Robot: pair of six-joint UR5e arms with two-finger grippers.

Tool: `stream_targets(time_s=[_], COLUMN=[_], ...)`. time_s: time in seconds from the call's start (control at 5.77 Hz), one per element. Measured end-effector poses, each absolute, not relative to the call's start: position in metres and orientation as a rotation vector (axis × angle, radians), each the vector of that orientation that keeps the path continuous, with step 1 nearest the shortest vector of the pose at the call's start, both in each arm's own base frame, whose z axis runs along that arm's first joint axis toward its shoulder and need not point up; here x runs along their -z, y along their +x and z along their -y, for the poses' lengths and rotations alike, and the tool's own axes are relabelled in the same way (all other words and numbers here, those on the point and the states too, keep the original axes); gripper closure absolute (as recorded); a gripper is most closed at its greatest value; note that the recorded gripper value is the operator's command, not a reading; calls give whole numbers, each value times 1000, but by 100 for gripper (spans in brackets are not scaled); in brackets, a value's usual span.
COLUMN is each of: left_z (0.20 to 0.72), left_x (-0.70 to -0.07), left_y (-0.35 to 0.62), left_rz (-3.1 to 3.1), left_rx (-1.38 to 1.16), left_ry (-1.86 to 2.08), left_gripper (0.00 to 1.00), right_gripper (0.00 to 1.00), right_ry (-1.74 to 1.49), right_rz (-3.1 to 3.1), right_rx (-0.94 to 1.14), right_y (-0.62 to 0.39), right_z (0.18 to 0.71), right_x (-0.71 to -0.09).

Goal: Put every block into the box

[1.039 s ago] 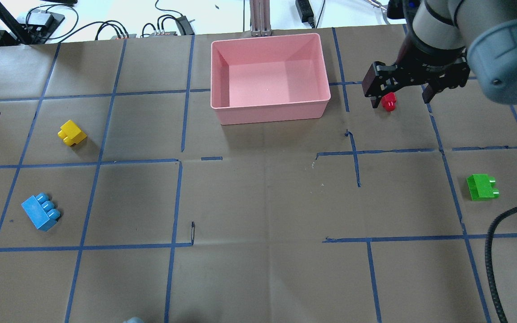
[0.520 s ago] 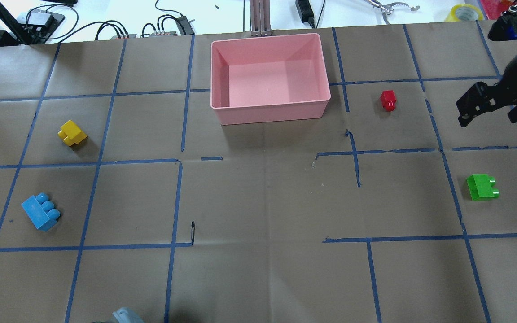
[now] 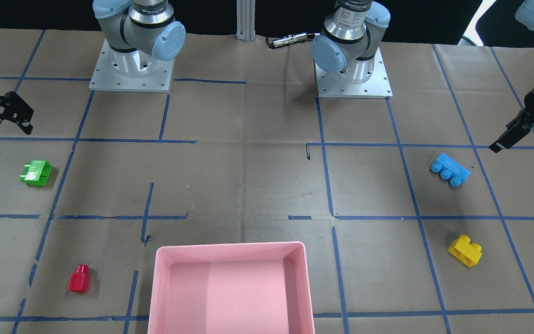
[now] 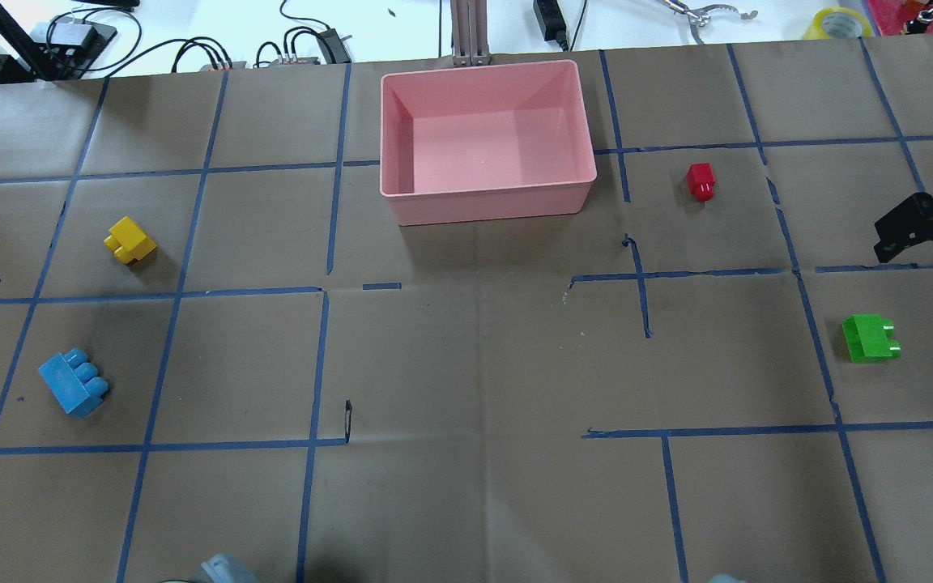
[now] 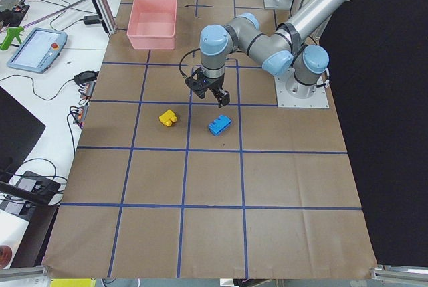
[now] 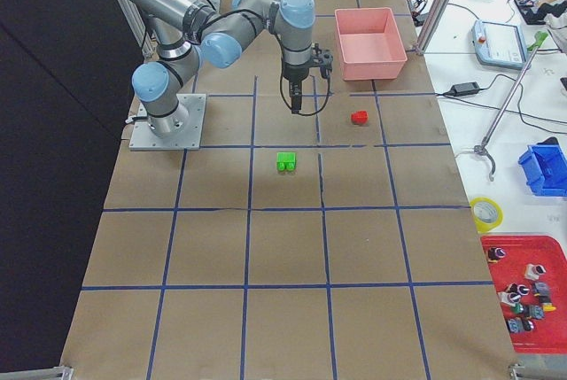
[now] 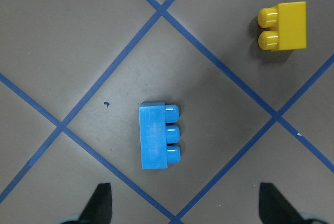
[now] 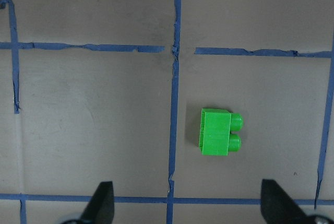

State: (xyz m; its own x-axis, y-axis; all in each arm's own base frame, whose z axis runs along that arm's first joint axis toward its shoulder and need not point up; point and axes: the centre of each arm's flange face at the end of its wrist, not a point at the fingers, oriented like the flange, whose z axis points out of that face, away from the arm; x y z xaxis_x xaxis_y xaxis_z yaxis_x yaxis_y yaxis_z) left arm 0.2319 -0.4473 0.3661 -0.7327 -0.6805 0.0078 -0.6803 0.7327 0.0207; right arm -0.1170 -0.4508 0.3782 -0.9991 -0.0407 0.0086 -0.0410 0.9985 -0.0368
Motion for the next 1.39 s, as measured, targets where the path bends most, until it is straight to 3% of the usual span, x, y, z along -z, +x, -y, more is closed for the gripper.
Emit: stream_targets(time_s=[0.35, 0.69, 1.39], left_z=[442, 439, 441], left_x=[-317, -268, -182], left_y=[228, 226, 258], left_rz=[2912, 2918, 2912], left_rx=[5, -9, -35], left_ry=[1152, 1143, 1156], left_gripper=[2, 3, 3], right_gripper=[0, 0, 1], right_ry=[54, -13, -81], right_rz=[3137, 3172, 3177], right_rx=[-124, -54, -32], right_y=[-138, -159, -193], right_z=[431, 421, 437], right_x=[-322, -286, -223])
